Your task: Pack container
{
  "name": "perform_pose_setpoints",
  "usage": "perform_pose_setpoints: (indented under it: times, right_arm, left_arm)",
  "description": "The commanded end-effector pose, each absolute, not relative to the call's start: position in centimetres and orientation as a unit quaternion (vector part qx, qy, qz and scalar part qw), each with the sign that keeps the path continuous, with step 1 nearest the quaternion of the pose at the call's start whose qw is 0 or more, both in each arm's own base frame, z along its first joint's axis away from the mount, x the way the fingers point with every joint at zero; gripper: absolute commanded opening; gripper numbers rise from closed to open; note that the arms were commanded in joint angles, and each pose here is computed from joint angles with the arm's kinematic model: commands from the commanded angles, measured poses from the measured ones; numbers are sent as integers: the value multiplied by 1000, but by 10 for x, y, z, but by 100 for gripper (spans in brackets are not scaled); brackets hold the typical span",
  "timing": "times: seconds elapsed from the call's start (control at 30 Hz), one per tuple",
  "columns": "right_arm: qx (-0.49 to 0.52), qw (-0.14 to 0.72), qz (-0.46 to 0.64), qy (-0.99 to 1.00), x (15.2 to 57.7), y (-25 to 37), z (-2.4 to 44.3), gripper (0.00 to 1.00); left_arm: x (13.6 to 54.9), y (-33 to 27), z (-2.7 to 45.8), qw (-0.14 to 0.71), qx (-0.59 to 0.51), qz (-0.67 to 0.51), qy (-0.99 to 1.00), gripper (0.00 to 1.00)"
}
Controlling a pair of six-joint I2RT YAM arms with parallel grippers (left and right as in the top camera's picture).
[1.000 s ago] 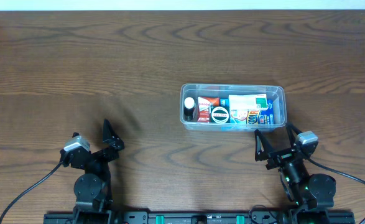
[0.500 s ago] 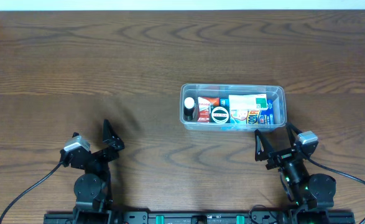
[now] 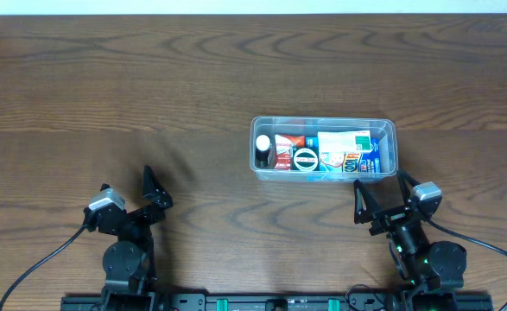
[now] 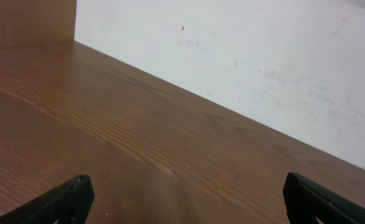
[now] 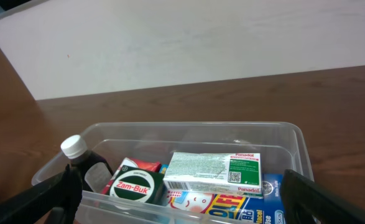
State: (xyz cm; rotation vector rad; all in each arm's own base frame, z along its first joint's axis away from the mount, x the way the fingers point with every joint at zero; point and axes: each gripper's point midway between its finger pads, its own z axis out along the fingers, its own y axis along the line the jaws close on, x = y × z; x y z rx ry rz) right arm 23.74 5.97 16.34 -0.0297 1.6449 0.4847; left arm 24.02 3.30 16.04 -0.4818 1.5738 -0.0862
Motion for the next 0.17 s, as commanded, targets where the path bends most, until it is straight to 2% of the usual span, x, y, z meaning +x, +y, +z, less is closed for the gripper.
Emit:
perform_pose_setpoints:
  times: [0.0, 0.13]
  right_arm:
    - [-12, 650, 219, 728, 237, 62, 160, 99]
    - [-12, 650, 219, 728, 237, 62, 160, 99]
  left_arm:
    - [239, 36, 145, 663, -214, -22, 717, 98]
    - [239, 36, 144, 663, -214, -22, 717, 98]
